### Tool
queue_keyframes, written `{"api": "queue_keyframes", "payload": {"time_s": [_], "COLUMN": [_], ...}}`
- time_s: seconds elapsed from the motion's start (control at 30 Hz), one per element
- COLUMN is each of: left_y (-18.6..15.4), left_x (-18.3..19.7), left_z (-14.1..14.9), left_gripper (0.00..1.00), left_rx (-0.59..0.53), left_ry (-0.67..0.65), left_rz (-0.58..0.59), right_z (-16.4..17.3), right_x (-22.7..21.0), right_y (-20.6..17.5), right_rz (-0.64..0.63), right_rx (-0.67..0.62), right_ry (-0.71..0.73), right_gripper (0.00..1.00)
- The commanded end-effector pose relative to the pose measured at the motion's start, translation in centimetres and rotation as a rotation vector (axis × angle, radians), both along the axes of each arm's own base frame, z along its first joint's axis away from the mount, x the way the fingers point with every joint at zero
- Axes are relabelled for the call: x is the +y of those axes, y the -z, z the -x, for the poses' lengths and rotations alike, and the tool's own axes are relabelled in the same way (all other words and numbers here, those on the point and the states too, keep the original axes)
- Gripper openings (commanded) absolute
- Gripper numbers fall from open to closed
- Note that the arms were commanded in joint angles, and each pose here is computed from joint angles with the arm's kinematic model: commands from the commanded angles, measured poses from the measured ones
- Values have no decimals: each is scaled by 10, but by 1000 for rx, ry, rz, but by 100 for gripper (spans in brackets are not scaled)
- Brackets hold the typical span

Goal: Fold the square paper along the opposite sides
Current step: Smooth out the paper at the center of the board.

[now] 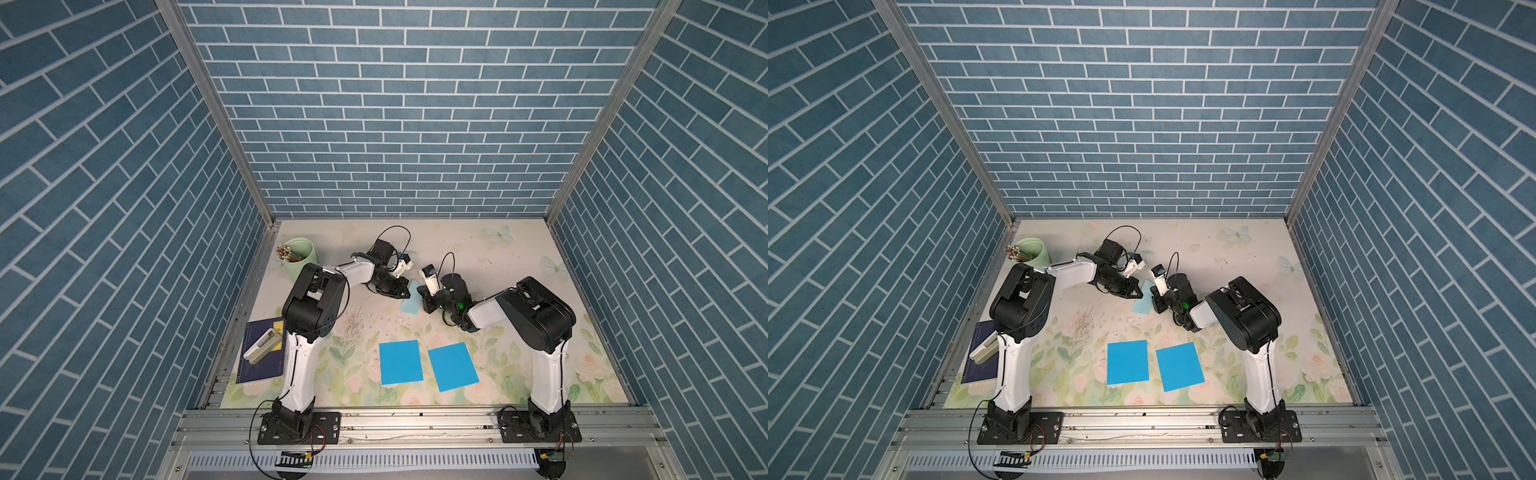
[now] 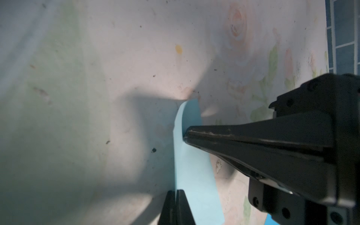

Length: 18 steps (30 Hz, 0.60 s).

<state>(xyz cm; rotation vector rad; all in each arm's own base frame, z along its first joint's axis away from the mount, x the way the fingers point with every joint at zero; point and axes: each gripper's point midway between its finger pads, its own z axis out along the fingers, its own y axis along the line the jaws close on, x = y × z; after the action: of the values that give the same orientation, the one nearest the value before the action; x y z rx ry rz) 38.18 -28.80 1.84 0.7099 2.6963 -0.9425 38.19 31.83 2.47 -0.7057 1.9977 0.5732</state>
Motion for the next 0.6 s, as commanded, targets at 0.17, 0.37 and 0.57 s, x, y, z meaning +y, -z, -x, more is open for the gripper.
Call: {"api": "queue_keyframes", "payload": {"time_s": [0.17, 0.37, 0.57], "left_y": [78, 78, 79], "left_x": [48, 53, 55], "left_z": [36, 35, 36], "left_gripper": [0, 0, 0], "left_rx": [168, 168, 167], "left_ry": [-31, -39, -38], "left_rz": [-270, -274, -277], "right_z": [-3, -7, -10], "right_x": [-40, -54, -60], "right_y": [35, 42, 38], "right_rz": [67, 79, 73], "right_rx": [129, 149, 143], "right_ry": [186, 227, 227], "right_gripper": [0, 0, 0]}}
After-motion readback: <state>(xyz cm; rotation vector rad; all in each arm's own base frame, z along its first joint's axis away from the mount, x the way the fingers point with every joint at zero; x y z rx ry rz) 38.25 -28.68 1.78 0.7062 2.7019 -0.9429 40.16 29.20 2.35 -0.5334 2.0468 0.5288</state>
